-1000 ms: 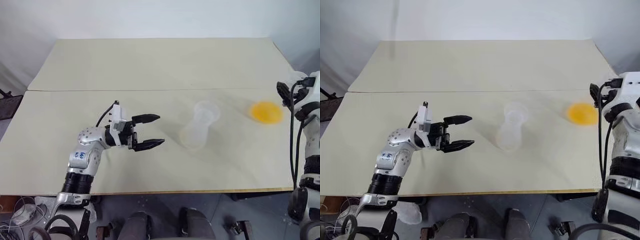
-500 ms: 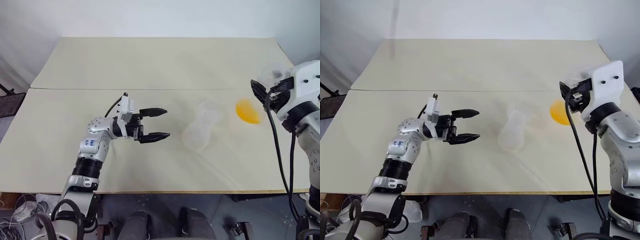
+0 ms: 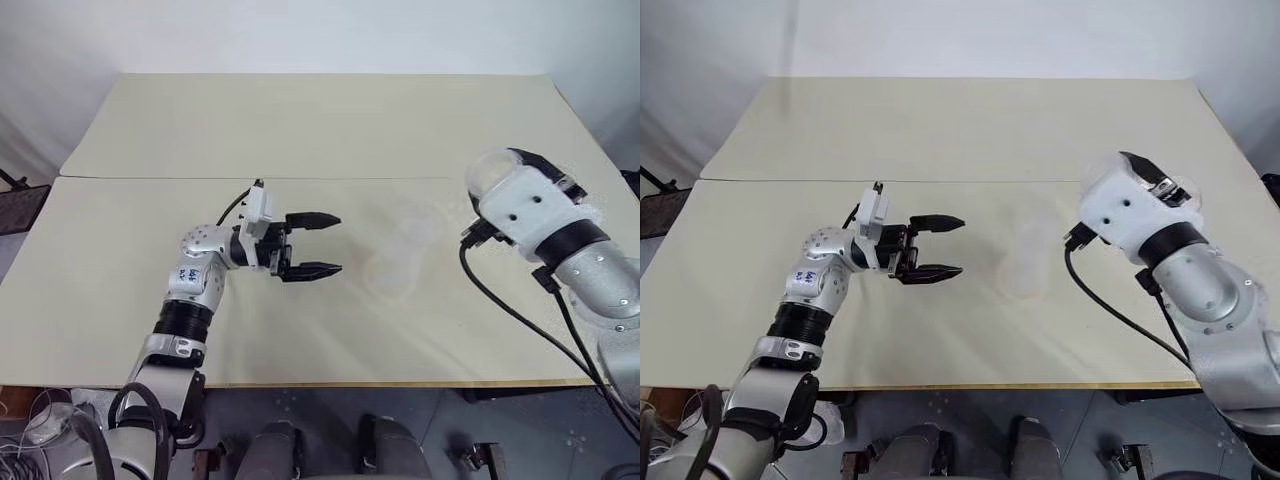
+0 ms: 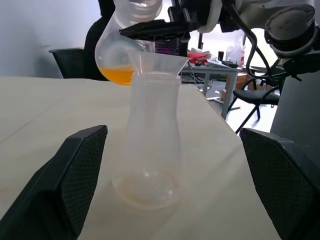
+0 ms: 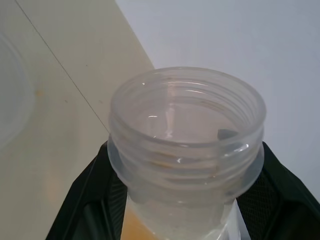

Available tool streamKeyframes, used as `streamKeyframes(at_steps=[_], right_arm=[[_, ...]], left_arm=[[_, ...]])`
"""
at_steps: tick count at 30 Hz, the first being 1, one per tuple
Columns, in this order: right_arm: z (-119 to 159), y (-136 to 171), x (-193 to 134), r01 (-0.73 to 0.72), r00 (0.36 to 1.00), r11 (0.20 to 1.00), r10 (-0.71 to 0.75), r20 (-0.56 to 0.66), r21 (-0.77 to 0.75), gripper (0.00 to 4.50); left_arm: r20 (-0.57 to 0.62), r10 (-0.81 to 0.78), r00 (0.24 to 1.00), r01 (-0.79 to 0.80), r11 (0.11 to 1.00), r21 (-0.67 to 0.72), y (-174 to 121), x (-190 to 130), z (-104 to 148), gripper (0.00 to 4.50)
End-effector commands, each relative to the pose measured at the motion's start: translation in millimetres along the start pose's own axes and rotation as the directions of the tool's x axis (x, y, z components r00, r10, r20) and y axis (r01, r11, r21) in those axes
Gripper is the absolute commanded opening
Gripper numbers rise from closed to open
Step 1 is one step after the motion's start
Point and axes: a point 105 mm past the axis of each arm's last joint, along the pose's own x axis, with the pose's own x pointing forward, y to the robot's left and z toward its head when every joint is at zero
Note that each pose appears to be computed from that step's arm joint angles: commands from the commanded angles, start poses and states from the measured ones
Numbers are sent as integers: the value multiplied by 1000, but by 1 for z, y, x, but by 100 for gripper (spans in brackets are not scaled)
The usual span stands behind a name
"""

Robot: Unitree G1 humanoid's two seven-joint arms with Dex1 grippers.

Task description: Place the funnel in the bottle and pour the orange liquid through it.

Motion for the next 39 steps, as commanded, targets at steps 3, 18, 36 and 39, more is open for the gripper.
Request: streamKeyframes(at_steps=[3, 18, 36, 39], right_arm=[[19, -5, -1, 48, 997, 986, -38, 63, -158, 247], [31, -5, 6, 71, 992, 919, -25, 123, -389, 247], [24, -7, 7, 83, 991, 818, -9, 131, -570, 247], [25, -6, 7, 82, 990, 796, 4, 141, -599, 247]], left_arm=[[1, -15, 1000, 15, 999, 35, 0, 1, 6, 450], [6, -13, 1000, 13, 999, 41, 2, 3, 8, 450], [15, -5, 1000, 4, 999, 44, 5, 5, 9, 450], [14, -6, 1000, 5, 999, 46, 5, 4, 9, 450]])
